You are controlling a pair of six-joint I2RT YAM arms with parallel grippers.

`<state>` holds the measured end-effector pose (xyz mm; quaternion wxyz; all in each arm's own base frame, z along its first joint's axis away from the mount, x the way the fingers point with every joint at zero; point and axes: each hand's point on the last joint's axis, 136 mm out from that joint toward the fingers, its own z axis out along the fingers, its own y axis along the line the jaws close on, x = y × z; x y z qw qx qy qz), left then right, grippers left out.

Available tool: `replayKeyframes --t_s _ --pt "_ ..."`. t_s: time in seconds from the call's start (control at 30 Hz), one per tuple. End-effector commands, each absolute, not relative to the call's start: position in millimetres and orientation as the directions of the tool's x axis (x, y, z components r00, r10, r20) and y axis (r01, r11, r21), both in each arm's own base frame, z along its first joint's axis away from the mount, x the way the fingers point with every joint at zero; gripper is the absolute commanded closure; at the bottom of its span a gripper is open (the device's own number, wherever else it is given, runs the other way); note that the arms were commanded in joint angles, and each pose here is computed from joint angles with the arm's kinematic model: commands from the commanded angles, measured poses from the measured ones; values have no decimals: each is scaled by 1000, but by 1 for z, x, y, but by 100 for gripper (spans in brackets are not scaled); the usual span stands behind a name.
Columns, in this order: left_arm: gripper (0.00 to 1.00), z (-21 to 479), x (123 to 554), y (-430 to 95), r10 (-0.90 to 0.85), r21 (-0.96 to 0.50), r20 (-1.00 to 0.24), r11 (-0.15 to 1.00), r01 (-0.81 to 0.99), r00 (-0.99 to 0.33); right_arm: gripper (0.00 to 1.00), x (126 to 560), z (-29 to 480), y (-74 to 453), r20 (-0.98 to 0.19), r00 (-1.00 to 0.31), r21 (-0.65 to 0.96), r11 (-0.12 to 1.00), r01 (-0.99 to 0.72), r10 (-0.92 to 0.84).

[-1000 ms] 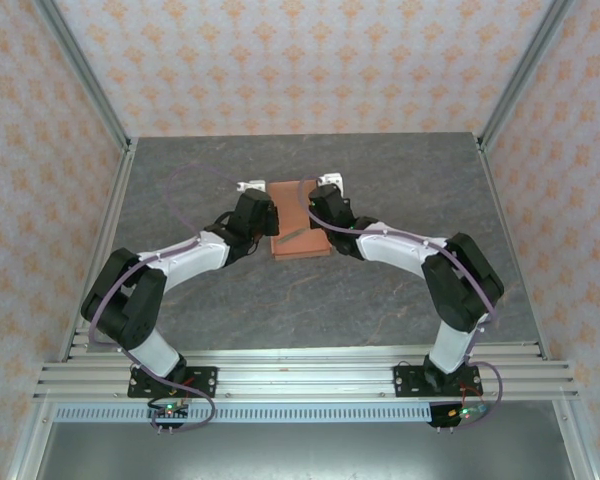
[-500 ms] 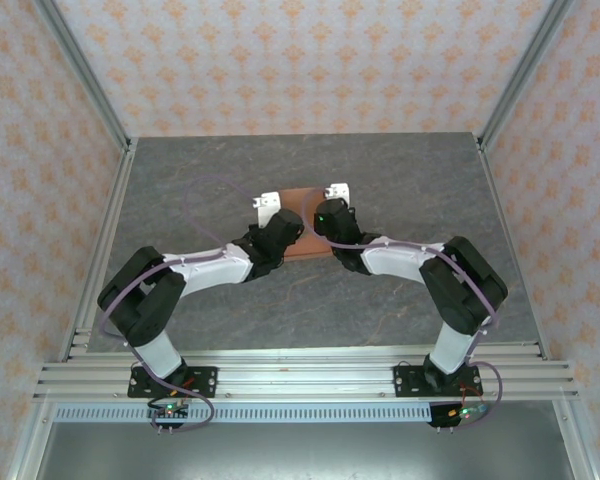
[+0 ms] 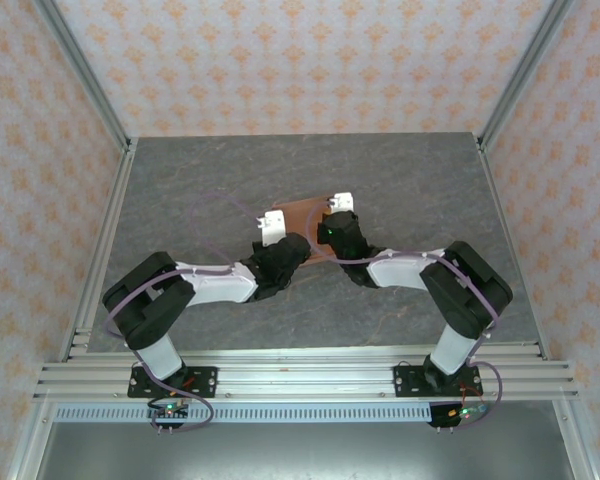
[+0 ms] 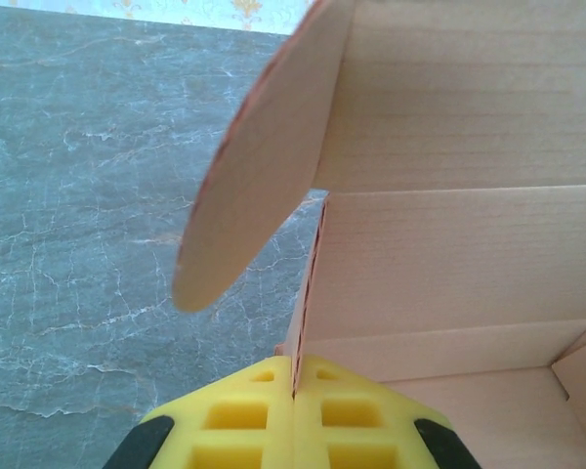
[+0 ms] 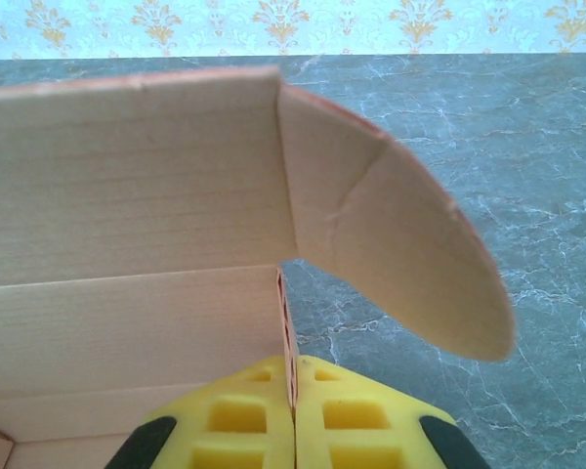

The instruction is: Fold the paper box

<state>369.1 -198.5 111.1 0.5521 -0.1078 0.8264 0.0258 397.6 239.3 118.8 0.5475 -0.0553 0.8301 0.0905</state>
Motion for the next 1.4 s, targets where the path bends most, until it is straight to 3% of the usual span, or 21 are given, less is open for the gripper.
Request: replayKeyframes --t_s 0.0,1.13,1.37 --pt "100 115 365 -180 -148 -57 -948 951 -305 -281 94 395 123 229 -930 -366 85 982 -170 17" --pt "100 76 332 -162 -15 77 -974 917 -392 -225 89 351 75 220 -935 -345 110 992 -53 86" --pt "100 75 330 -158 -1 92 -975 910 -405 -223 82 347 77 221 -929 -361 117 991 -67 85"
